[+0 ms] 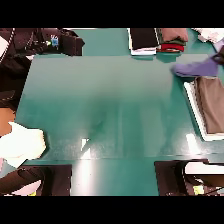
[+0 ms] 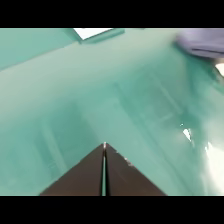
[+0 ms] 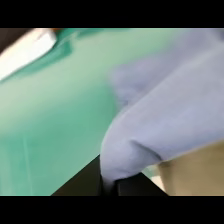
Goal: Fold the shirts.
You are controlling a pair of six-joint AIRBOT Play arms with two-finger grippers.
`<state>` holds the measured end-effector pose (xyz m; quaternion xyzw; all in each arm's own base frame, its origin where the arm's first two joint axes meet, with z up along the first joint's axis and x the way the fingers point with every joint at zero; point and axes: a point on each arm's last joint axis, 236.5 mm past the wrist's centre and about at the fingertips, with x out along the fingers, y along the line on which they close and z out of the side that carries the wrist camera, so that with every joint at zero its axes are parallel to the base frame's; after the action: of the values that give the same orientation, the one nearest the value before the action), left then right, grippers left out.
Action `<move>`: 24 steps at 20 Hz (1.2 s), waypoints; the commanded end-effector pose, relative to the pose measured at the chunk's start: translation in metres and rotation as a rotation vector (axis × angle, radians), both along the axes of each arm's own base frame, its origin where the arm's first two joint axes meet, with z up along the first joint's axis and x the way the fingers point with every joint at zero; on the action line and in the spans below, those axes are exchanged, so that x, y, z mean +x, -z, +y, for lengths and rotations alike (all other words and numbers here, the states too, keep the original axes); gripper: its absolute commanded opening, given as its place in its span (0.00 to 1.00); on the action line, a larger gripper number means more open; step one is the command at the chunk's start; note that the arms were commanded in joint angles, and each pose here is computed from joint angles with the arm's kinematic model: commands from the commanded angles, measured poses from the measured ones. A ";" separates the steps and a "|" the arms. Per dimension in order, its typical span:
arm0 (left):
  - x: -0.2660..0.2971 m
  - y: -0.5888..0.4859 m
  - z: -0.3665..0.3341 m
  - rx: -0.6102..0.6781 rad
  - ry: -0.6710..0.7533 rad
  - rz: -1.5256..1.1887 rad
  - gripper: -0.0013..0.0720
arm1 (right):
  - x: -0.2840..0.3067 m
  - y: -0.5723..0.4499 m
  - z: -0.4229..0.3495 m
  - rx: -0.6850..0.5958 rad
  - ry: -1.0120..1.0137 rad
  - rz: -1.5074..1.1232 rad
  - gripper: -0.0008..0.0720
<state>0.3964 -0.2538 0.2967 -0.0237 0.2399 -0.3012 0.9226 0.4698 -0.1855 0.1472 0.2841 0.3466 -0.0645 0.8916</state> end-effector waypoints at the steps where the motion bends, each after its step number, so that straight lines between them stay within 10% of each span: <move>1: 0.000 -0.003 -0.002 -0.025 -0.005 0.003 0.05 | -0.015 -0.020 -0.050 0.003 0.106 -0.054 0.03; 10: -0.002 -0.003 -0.004 -0.034 0.002 0.011 0.05 | -0.008 -0.126 -0.038 -0.146 0.013 -0.188 0.03; 24: -0.004 0.003 -0.004 -0.015 0.009 0.030 0.05 | -0.160 -0.033 -0.058 -0.207 0.018 0.105 0.03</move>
<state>0.3920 -0.2575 0.2943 -0.0354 0.2507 -0.3067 0.9175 0.3490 -0.2395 0.2161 0.2006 0.3412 -0.1039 0.9124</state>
